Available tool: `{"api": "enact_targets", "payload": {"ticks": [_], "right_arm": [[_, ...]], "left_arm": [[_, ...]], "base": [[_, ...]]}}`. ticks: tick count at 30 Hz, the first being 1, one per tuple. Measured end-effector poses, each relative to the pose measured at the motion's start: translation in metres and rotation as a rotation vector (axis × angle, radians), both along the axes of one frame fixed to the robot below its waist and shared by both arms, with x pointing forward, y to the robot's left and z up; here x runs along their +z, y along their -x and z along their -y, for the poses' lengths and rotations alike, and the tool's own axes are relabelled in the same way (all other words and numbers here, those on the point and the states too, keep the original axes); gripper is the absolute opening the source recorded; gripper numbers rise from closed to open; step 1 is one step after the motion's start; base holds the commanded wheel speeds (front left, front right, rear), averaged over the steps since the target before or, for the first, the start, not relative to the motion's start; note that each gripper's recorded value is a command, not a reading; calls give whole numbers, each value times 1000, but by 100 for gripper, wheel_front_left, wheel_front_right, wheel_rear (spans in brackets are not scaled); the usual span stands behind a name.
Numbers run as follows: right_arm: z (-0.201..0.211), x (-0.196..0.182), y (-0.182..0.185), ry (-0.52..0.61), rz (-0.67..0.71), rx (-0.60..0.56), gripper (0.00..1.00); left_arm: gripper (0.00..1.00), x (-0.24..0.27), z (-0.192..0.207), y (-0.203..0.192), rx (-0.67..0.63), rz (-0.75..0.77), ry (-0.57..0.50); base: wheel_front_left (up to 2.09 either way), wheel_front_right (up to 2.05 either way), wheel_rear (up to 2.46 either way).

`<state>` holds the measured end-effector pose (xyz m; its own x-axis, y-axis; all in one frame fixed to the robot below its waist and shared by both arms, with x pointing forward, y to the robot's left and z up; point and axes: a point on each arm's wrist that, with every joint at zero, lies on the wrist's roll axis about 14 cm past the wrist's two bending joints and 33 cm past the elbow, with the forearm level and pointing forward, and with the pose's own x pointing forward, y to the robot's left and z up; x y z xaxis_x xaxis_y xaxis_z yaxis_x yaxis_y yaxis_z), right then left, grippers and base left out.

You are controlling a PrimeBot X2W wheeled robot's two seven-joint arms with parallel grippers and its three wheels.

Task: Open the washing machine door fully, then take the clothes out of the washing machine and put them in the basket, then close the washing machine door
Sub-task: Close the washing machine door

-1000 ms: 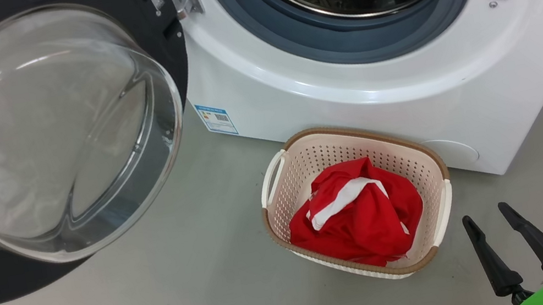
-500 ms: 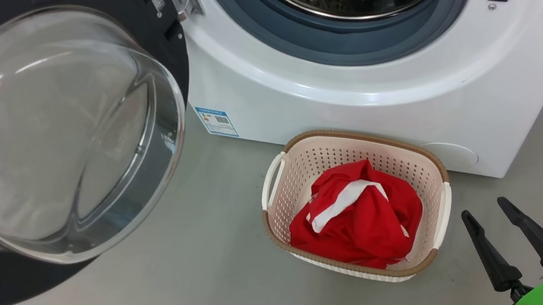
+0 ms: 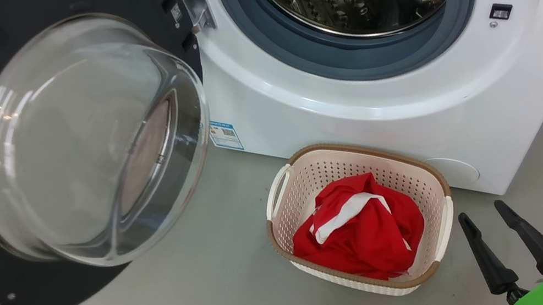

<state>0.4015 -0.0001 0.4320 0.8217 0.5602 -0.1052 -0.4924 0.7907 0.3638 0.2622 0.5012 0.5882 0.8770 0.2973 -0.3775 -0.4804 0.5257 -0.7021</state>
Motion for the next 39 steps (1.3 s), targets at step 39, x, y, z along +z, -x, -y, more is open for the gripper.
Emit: {"api": "enact_targets", "payload": {"ticks": [39], "right_arm": [[22, 6, 7, -1, 6, -72, 100]], "left_arm": [[0, 30, 172, -52, -658, 133, -101]], "base": [[0, 0, 0]]}}
